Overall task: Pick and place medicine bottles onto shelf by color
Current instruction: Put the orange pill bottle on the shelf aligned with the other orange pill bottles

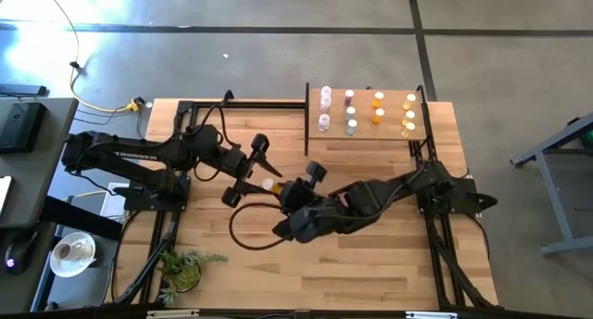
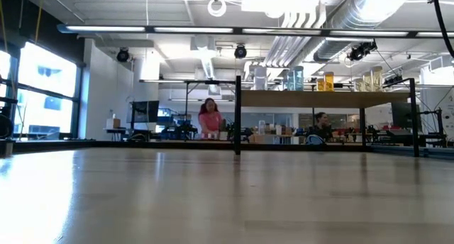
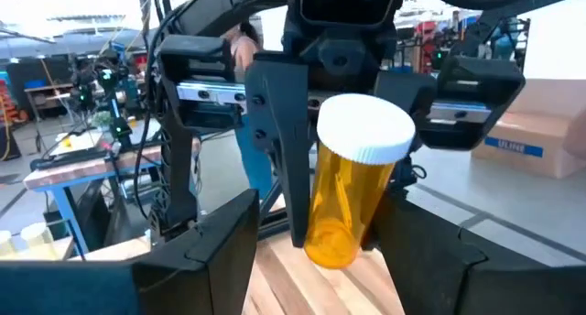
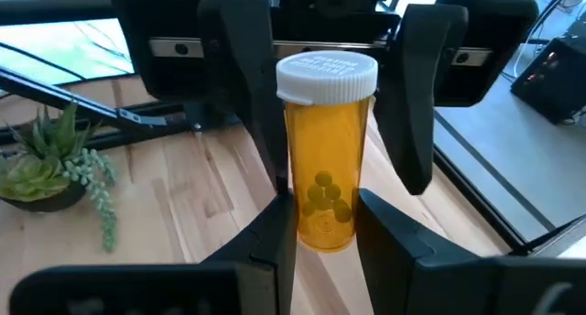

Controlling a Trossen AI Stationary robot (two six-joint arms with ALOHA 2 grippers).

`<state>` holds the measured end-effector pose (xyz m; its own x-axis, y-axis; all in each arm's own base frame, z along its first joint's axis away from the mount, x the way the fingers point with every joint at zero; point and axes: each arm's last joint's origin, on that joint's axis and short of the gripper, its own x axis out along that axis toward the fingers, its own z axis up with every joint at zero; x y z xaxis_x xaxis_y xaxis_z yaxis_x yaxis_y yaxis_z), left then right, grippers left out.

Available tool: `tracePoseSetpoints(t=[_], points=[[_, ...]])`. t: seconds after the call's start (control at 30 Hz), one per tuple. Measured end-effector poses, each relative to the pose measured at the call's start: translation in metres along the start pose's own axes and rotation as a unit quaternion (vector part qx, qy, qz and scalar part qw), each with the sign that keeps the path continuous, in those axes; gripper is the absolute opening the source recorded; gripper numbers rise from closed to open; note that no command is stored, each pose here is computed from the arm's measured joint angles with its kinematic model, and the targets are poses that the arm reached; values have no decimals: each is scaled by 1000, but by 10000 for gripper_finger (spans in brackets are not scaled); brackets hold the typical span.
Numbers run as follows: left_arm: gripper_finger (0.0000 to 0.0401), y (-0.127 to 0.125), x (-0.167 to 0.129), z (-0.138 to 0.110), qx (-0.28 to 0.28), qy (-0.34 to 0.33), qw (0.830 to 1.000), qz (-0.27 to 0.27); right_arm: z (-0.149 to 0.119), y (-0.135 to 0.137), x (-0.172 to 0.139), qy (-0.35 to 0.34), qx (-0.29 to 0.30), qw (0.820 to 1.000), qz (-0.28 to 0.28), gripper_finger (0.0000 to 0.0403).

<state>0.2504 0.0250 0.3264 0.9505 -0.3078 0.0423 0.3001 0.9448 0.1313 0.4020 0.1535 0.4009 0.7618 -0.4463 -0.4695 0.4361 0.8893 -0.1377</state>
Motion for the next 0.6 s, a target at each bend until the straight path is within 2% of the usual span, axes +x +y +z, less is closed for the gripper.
tracePoseSetpoints(t=[0.3,0.6], points=[[198,2,4,-3,1,-4,1000,0,2,-7,8,11,-9,1000,2,83],[139,3,4,-3,5,-4,1000,-2,2,-7,8,10,-9,1000,-1,83]])
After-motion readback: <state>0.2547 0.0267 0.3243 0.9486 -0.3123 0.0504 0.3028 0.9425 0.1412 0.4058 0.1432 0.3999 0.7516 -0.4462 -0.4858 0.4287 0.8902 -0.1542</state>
